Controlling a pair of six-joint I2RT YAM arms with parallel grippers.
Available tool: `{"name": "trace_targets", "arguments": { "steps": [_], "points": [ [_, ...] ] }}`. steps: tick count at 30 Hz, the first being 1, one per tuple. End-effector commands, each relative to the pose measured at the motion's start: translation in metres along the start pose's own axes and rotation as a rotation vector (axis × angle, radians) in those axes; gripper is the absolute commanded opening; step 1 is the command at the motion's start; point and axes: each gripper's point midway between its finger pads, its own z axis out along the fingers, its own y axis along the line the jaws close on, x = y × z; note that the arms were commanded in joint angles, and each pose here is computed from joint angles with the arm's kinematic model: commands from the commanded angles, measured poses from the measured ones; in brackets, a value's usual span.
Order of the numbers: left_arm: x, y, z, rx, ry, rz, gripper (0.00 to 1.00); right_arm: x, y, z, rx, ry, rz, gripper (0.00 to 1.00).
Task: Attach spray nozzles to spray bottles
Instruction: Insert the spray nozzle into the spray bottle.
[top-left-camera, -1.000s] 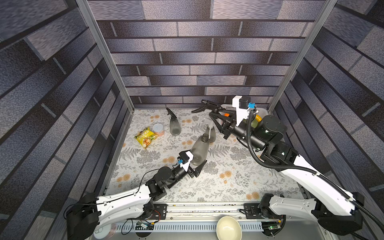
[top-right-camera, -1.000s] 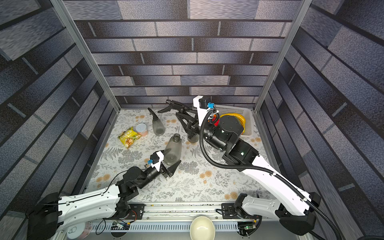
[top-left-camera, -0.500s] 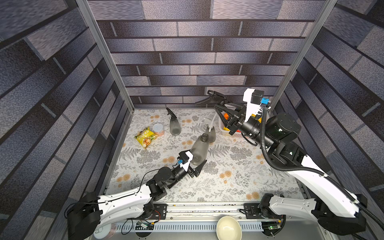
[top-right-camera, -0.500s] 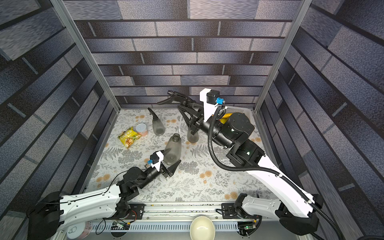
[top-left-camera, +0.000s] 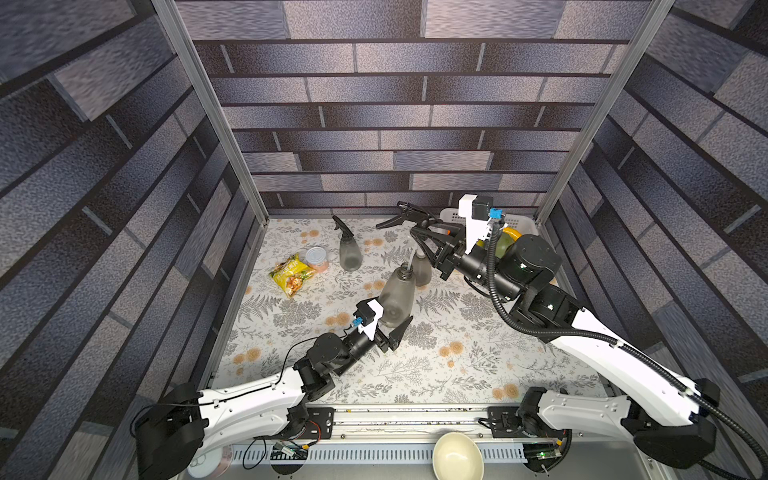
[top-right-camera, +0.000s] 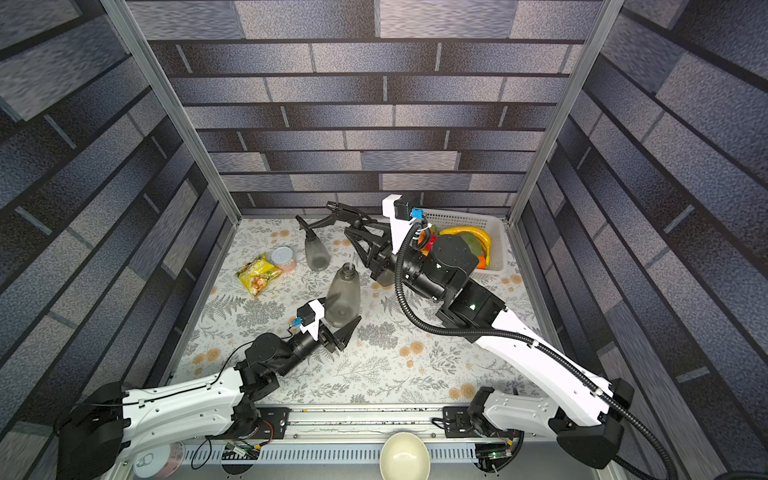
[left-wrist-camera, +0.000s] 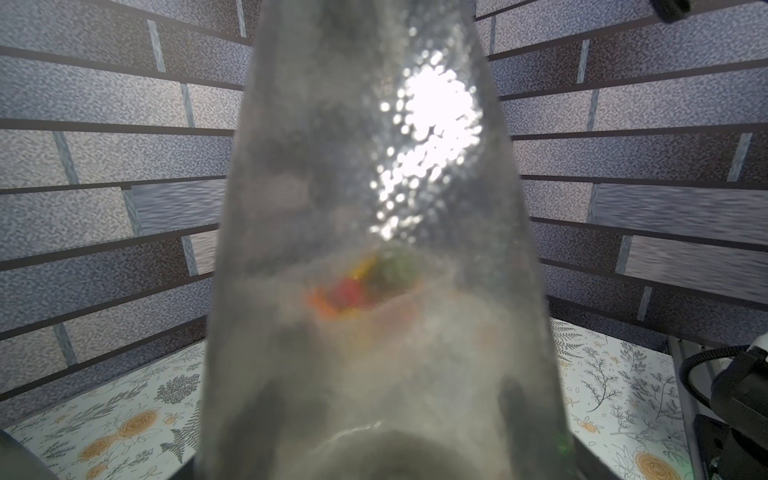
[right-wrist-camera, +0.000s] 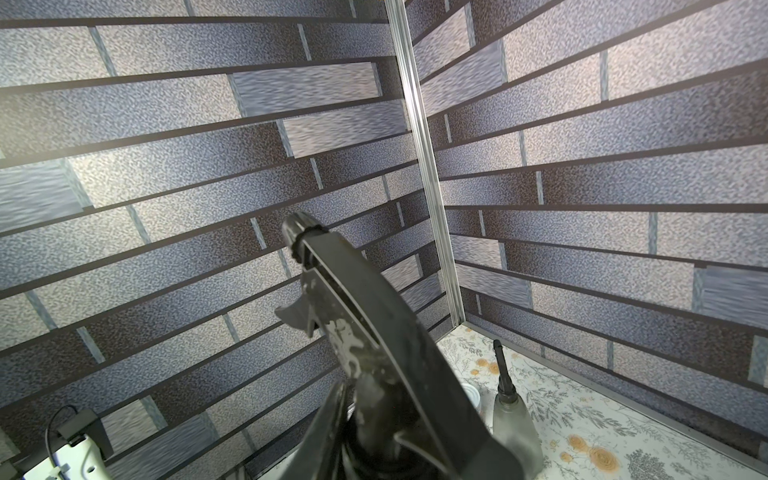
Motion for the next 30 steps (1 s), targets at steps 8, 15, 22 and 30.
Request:
{"name": "trace_targets", "arguments": {
  "steps": [8,15,22,30],
  "points": [
    [-0.037,0.01,0.013,-0.02,-0.131,-0.05,0.82,0.03,0.012,-0.004,-0.134,-0.033,0.159,0.3],
    [-0.042,0.01,0.013,-0.012,-0.137,-0.052,0.82,0.059,0.001,-0.006,-0.094,0.022,0.157,0.3],
    [-0.042,0.008,0.011,0.0,-0.135,-0.046,0.82,0.074,-0.003,0.003,-0.088,0.062,0.162,0.3],
    [-0.045,0.007,0.007,0.006,-0.136,-0.034,0.82,0.077,-0.006,0.013,-0.067,0.113,0.101,0.31]
  ]
}}
